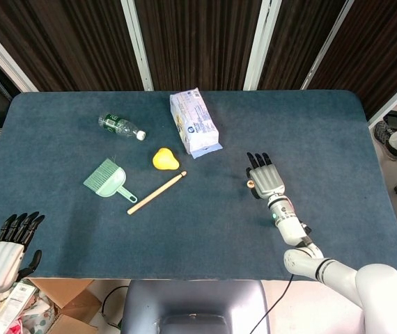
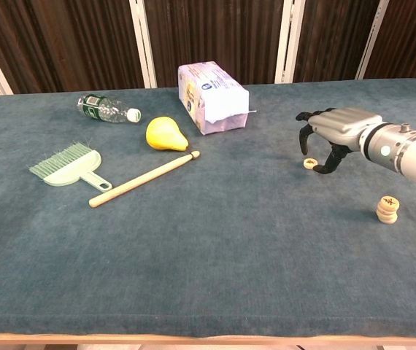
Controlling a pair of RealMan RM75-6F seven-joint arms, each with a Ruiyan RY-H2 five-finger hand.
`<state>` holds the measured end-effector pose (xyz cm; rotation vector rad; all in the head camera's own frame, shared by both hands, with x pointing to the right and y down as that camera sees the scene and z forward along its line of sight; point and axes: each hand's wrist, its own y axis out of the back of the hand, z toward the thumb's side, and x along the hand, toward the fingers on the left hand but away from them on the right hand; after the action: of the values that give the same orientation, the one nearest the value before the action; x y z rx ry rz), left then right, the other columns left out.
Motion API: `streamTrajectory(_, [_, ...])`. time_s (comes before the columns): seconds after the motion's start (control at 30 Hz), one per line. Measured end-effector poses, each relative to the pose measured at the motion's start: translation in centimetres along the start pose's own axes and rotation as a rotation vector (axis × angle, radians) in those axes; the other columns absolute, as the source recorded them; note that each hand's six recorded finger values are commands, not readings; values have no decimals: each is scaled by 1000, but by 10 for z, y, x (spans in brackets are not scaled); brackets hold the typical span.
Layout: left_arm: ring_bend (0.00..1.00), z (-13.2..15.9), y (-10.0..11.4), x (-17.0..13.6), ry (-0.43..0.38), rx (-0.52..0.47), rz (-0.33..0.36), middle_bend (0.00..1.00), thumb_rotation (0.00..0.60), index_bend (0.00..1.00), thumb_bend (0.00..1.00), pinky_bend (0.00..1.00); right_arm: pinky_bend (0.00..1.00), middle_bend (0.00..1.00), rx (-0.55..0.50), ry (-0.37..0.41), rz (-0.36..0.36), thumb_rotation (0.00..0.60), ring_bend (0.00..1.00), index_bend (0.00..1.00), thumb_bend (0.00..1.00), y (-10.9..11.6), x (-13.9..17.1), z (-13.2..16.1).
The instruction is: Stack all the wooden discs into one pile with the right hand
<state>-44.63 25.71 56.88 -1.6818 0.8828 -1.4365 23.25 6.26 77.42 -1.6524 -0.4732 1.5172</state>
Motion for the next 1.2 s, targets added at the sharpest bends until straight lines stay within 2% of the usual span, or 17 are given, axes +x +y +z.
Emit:
streamTrajectory(0.57, [10,-1,1,0,2,-3,5,40,600,0,505,40,67,54,10,-18,27,600,0,559,487,-8,-5,1])
streamTrajectory(0.87, [11,-1,1,0,3,-4,5,40,600,0,506,40,67,54,8,-26,27,600,0,639,526,-8,-6,0])
streamTrajectory(1.2, [11,-1,1,-1,3,-1,7,40,600,0,505,41,67,58,-47,13,-11,600,0,668,537,3,4,4])
